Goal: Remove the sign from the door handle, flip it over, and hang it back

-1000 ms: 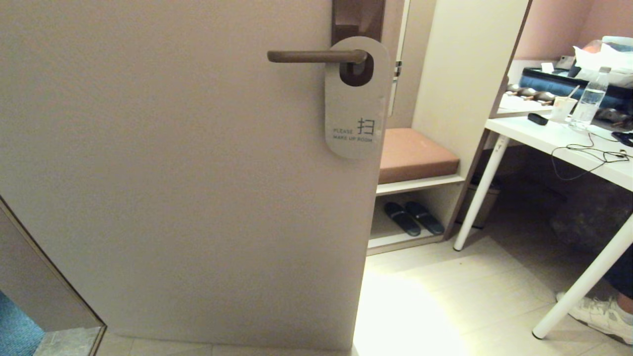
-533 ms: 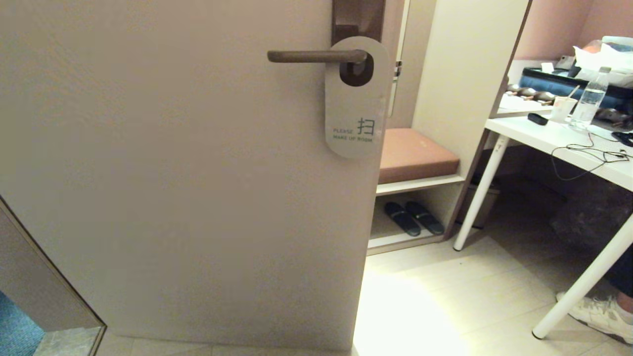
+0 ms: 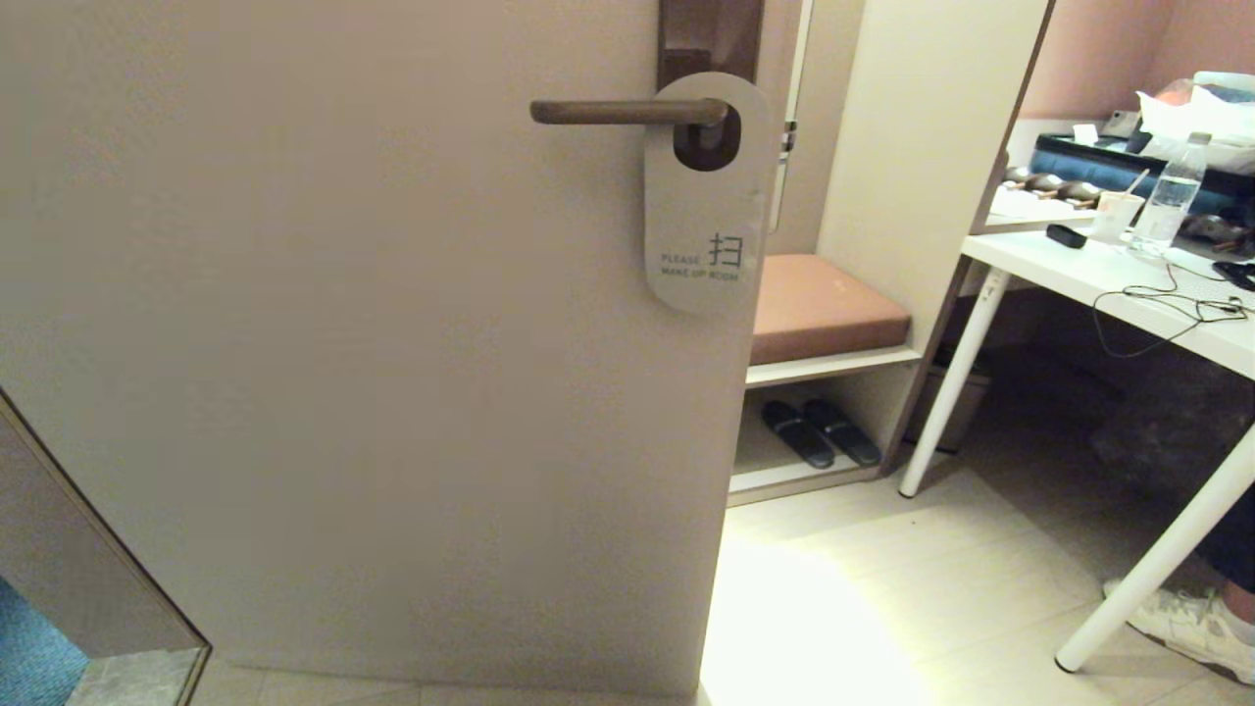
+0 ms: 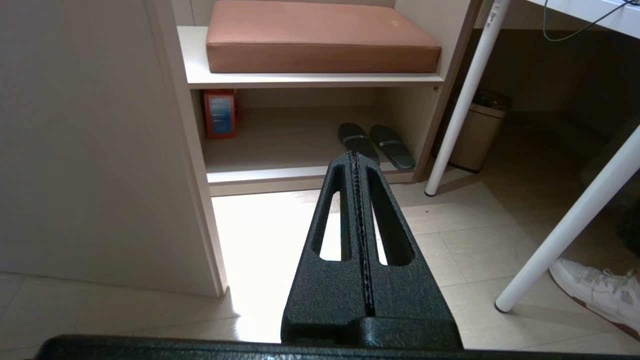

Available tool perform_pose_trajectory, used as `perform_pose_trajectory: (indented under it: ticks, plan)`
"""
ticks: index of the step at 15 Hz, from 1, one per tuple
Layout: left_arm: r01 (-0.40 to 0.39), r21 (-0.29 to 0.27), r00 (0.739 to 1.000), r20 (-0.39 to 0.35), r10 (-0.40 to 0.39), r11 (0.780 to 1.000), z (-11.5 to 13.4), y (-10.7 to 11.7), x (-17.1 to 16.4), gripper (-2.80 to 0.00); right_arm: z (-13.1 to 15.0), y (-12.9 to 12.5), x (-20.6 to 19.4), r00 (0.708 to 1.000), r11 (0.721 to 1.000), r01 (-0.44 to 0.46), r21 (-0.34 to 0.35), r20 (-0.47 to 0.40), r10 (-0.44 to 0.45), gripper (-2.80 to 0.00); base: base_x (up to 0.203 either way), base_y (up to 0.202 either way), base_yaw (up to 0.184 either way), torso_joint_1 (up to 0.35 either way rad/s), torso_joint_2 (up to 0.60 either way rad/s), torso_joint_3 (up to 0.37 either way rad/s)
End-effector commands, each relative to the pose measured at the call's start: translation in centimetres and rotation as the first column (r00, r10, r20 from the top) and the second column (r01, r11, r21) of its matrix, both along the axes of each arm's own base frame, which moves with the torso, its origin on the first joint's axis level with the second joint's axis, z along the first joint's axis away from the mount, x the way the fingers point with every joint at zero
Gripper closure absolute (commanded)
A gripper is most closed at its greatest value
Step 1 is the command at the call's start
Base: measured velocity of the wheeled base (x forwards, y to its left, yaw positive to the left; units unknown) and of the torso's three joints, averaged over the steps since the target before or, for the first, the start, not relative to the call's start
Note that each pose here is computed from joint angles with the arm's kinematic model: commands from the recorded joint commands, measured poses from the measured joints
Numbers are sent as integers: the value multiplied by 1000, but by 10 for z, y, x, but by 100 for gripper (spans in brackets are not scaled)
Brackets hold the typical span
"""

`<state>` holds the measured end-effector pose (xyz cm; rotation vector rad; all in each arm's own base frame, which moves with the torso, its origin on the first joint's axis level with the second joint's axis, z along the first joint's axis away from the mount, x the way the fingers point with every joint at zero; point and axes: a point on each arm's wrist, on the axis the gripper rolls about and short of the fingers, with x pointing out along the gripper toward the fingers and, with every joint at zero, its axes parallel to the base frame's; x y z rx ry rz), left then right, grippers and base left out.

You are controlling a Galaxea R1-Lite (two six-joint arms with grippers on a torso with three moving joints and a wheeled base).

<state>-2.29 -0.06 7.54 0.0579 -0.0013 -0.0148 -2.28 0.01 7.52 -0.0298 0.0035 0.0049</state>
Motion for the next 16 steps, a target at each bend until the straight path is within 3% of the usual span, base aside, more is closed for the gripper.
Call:
perform_pose_trajectory:
  ticks: [1, 16]
  plan:
    - [-1, 0, 1000, -1, 1, 1000, 0, 0, 0, 0, 0, 0, 0, 1000, 1000, 0, -1, 1, 0, 0, 0, 0, 0, 0, 0, 0]
    - [-1, 0, 1000, -1, 1, 1000, 0, 0, 0, 0, 0, 0, 0, 1000, 1000, 5, 18, 2, -5, 0, 0, 0, 0, 0, 0, 0]
